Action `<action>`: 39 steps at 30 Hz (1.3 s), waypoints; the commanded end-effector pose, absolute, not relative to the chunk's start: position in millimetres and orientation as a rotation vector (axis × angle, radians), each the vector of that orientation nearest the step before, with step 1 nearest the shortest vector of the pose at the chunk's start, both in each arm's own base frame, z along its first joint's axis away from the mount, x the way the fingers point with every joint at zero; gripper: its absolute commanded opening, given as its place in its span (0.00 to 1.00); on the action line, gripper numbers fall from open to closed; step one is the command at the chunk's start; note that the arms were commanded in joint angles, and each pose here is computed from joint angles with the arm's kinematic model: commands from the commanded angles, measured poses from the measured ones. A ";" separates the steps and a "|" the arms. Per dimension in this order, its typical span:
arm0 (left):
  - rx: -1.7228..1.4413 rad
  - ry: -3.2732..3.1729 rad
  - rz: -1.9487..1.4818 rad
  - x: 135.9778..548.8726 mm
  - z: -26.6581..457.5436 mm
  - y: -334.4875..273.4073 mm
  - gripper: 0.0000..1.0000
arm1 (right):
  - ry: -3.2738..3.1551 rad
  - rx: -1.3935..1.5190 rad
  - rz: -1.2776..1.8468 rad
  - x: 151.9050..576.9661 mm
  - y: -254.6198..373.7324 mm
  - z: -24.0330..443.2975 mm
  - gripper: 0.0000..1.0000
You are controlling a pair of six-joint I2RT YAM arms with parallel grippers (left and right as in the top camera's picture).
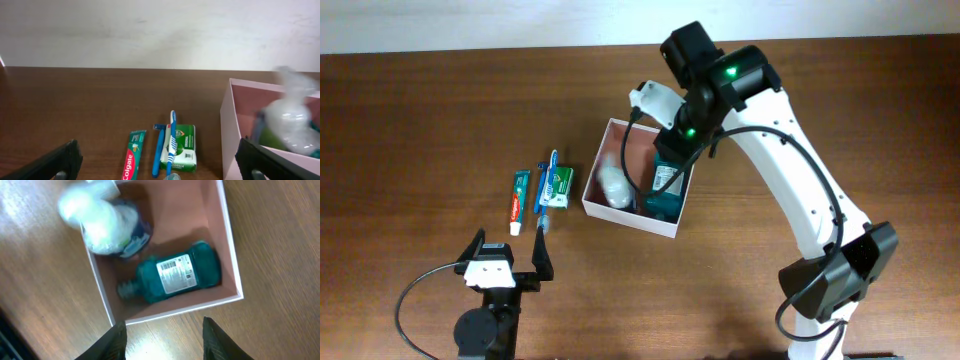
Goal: Pack container
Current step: 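Lift the soap bottle and lay it into the box beside Listerine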
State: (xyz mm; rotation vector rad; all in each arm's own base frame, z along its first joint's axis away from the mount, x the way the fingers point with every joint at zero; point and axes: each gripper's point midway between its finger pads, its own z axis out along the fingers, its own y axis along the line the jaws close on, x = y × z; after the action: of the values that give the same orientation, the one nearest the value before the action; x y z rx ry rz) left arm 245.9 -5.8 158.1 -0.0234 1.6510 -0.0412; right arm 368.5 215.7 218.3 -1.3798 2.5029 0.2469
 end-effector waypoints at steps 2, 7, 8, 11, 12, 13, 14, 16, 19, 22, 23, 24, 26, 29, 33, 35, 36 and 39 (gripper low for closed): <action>-0.018 1.649 -0.018 246.0 156.5 -3.4 0.99 | 2.542 -1.303 0.233 373.9 206.4 221.1 0.42; -0.017 1.649 -0.018 246.0 156.5 -3.4 1.00 | 2.544 -1.305 0.237 373.0 206.4 220.9 0.43; -0.017 1.649 -0.018 246.0 156.5 -3.4 0.99 | 2.544 -1.305 0.237 373.0 206.4 220.9 0.43; -0.017 1.649 -0.018 246.0 156.5 -3.4 0.99 | 2.547 -1.306 0.237 372.4 206.1 220.7 0.43; -0.017 1.649 -0.018 246.0 156.5 -3.4 0.99 | 2.547 -1.305 0.238 372.4 206.2 220.8 0.43; -0.018 1.649 -0.018 246.0 156.5 -3.4 0.99 | 2.551 -1.298 0.239 372.3 206.2 220.9 0.43; -0.017 1.649 -0.018 246.0 156.5 -3.4 1.00 | 2.556 -1.288 0.243 372.3 206.5 220.9 0.43; -0.017 1.649 -0.018 246.0 156.5 -3.4 0.99 | 2.558 -1.278 0.288 369.7 211.3 221.8 0.43; -0.018 1.649 -0.018 246.0 156.5 -3.4 1.00 | 2.539 -1.285 0.384 364.6 221.7 224.6 0.43; -0.018 1.649 -0.018 246.0 156.5 -3.4 0.99 | 2.532 -1.285 0.402 364.4 224.0 225.5 0.43; -0.018 1.649 -0.018 246.0 156.5 -3.4 0.99 | 2.531 -1.284 0.402 364.6 224.1 225.6 0.43; -0.018 1.649 -0.018 246.0 156.5 -3.4 0.99 | 2.531 -1.283 0.402 364.8 224.2 225.6 0.43; -0.017 1.649 -0.018 246.0 156.5 -3.4 0.99 | 2.535 -1.265 0.407 366.0 225.1 226.1 0.43; -0.017 1.649 -0.018 246.0 156.5 -3.4 0.99 | 2.509 -1.241 0.472 367.6 234.2 230.3 0.43; -0.018 1.649 -0.018 246.0 156.5 -3.4 0.99 | 2.402 -1.244 0.653 368.0 258.8 244.1 0.44; -0.017 1.649 -0.018 246.0 156.5 -3.4 0.99 | 2.368 -1.210 0.693 373.7 266.6 250.2 0.46; -0.017 1.649 -0.018 246.0 156.5 -3.4 0.99 | 2.352 -1.179 0.697 379.7 269.7 253.6 0.47; -0.017 1.649 -0.018 246.0 156.5 -3.4 0.99 | 2.307 -1.156 0.691 390.0 274.5 259.3 0.52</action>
State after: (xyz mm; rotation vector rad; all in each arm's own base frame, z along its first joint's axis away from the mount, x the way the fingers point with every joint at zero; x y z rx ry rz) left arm 245.9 -5.8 158.0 -0.0234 1.6514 -0.0412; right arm 389.0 264.4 248.2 -1.1906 2.3420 0.6106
